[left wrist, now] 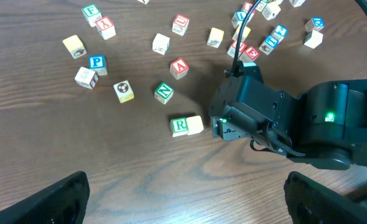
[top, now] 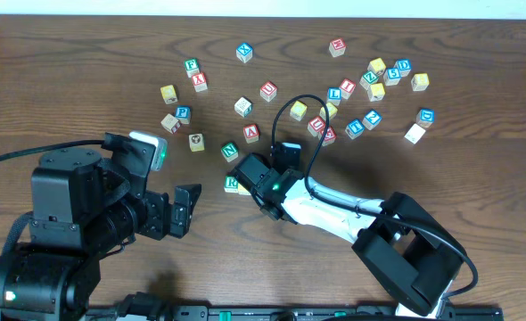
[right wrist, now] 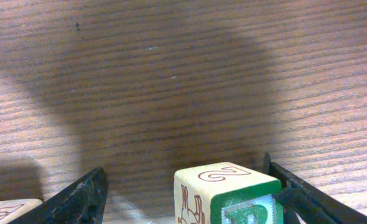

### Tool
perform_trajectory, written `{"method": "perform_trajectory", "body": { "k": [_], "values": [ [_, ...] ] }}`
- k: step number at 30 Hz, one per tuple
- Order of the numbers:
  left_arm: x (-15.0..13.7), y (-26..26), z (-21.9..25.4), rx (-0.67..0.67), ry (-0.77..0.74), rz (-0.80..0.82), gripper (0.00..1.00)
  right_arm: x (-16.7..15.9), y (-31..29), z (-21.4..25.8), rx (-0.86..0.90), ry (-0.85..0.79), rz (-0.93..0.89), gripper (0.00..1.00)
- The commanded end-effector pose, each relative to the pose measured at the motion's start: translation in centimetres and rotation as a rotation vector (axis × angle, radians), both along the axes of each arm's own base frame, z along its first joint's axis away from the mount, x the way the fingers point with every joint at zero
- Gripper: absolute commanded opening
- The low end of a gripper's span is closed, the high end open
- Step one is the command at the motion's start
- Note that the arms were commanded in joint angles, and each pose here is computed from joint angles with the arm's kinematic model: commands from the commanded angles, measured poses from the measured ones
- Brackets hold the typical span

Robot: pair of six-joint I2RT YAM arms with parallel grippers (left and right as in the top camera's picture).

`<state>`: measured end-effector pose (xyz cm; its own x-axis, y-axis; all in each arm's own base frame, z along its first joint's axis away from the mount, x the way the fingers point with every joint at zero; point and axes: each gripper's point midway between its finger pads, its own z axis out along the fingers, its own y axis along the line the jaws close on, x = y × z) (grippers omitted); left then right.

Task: Spell out ROBOT
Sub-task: 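Open the right gripper wider around the B block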

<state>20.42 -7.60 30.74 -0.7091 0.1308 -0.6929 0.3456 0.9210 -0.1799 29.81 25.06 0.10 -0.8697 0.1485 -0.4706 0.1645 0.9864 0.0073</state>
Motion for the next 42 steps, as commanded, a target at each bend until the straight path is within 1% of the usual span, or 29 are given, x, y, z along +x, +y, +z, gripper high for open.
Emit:
{"method": "perform_trajectory", "body": {
  "k": [1, 19, 21, 24, 29, 31, 32, 42],
  "values": [
    [-0.09, -0.06, 0.14, -0.005, -0.003, -0.007, 0.98, -0.14, -0.43, -0.61, -0.013, 0.020, -0.010, 0.75],
    [-0.10, -0.05, 0.13, -0.005, -0.003, -0.006, 0.98, -0.26, -0.86, -0.44, -0.031, 0.020, -0.013, 0.78],
    [-0.09, -0.05, 0.14, -0.005, -0.003, -0.006, 0.98, -0.26, -0.85, -0.44, -0.031, 0.021, -0.013, 0.81],
    [-0.10, -0.05, 0.13, -0.005, -0.003, -0.006, 0.98, -0.25, -0.84, -0.37, -0.030, 0.020, -0.013, 0.82],
    [-0.10, -0.05, 0.13, -0.005, -0.003, -0.006, 0.98, -0.26, -0.84, -0.20, -0.030, 0.019, -0.009, 0.92],
    [-0.10, -0.06, 0.13, -0.005, -0.003, -0.007, 0.98, -0.26, -0.85, -0.20, -0.031, 0.019, -0.007, 0.98],
    [-0.10, -0.05, 0.13, -0.005, -0.003, -0.006, 0.98, -0.26, -0.84, -0.20, -0.031, 0.019, -0.007, 0.99],
    [-0.10, -0.05, 0.13, -0.005, -0.003, -0.006, 0.98, -0.32, -0.92, -0.21, -0.034, 0.022, -0.007, 0.99]
  ]
}}
